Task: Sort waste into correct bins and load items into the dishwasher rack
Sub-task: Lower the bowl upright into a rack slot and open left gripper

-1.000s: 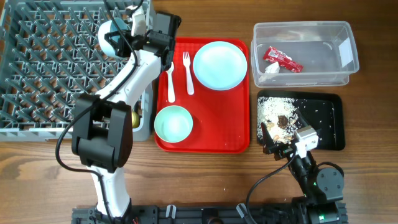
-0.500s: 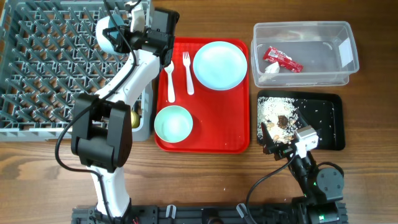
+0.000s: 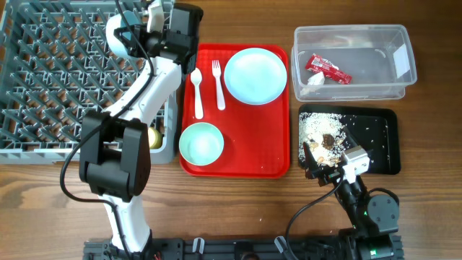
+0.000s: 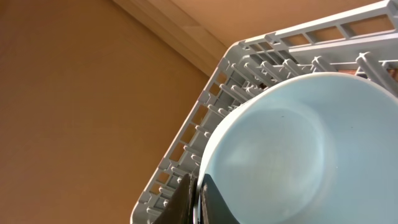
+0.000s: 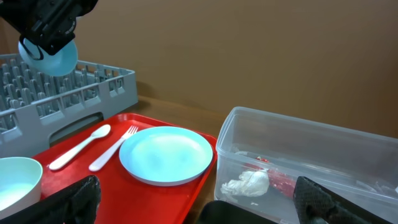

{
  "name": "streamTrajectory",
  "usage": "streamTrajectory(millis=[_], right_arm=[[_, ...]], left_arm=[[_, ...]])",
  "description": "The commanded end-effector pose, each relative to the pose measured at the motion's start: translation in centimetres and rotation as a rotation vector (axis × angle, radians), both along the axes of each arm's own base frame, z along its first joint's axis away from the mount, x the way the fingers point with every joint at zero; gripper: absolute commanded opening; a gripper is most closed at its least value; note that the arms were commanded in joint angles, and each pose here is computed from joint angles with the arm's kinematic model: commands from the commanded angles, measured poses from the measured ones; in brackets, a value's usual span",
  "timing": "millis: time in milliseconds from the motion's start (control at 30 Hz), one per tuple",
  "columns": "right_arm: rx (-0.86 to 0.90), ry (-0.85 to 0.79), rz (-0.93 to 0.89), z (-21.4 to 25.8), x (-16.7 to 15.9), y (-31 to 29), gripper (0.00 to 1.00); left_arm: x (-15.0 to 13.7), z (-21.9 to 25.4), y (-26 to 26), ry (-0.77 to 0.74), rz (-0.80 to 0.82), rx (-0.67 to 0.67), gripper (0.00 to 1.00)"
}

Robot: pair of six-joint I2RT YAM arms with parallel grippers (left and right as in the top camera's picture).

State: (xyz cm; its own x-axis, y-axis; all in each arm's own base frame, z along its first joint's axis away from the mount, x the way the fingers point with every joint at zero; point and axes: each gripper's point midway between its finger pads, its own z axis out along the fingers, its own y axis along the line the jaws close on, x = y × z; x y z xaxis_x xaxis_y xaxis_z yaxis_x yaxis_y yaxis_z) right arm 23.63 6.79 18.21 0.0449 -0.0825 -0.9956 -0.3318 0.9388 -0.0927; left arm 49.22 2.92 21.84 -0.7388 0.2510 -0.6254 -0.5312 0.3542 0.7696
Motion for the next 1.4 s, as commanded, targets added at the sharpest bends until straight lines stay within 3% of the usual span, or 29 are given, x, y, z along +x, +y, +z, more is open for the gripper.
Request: streamTrajectory(millis=[0, 667, 967, 1367], right_arm=[[0.013, 0.000, 0.010, -0.3, -0.1, 0.1, 1.00], [0.013, 0.000, 0.010, -0.3, -0.1, 0.1, 1.00], [0.013, 0.000, 0.010, -0.3, -0.1, 0.1, 1.00], [0.013, 0.000, 0.010, -0.3, -0.1, 0.1, 1.00]], left_arm=[[-0.7, 2.2, 0.7, -0.040, 0.028, 0.008, 0.04], [-0.5, 1.2, 0.6, 0.043, 0.006, 0.024, 0.04], [-0.9, -0.3, 3.3, 0.109, 0.068, 0.048, 0.04], [-0.9, -2.8, -0.1, 0.147, -0.011, 0.019, 0.04]])
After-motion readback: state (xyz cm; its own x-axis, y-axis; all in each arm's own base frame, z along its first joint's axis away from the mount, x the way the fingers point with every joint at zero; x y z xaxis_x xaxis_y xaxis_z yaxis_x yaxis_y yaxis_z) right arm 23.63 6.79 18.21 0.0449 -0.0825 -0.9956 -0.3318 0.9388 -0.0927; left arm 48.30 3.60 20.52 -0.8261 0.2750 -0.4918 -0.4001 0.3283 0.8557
